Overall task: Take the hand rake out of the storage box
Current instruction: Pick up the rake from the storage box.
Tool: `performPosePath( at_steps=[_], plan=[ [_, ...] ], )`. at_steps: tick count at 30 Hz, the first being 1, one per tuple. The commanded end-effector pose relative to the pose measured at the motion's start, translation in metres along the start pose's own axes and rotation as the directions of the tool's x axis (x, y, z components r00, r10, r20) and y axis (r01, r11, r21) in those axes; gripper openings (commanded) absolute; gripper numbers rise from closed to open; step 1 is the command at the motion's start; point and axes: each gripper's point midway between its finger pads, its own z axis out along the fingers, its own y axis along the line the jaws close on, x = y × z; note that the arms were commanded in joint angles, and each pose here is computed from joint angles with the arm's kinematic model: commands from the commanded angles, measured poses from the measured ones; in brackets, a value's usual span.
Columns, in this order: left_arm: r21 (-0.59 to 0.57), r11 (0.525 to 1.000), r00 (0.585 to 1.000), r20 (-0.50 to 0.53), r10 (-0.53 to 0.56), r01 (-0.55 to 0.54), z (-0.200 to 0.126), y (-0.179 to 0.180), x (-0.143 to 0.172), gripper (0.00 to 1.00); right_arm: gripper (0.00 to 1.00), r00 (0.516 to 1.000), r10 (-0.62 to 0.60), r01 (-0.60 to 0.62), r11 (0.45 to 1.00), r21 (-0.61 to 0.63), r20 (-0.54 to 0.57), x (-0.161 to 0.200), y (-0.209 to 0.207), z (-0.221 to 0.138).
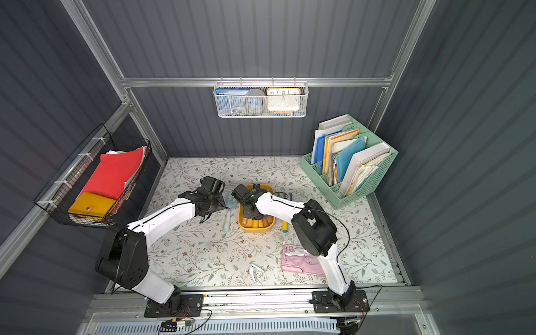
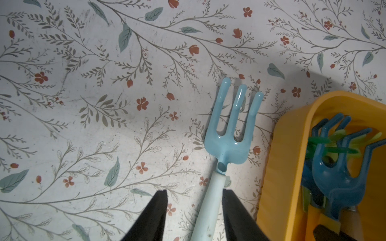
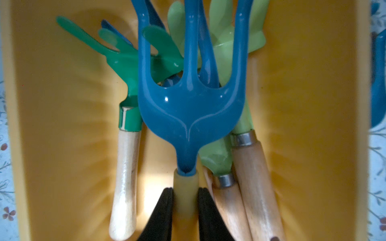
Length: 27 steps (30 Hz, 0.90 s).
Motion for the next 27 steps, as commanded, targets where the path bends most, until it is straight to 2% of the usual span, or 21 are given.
performPosePath(
  at_steps=[1,27],
  plan=[
    [-0.005,1.0,1.0,0.02,-0.021,0.021,-0.005,0.001,-0.008,0.48,0.18,0.999,0.017,-0.016,1.0,-0.021,0.035,-0.013,0.001,-0.015],
    [-0.016,1.0,0.999,0.036,-0.025,0.025,-0.01,0.001,-0.015,0.48,0.1,0.989,0.054,-0.04,0.994,-0.104,0.137,-0.039,-0.009,-0.072]
  ],
)
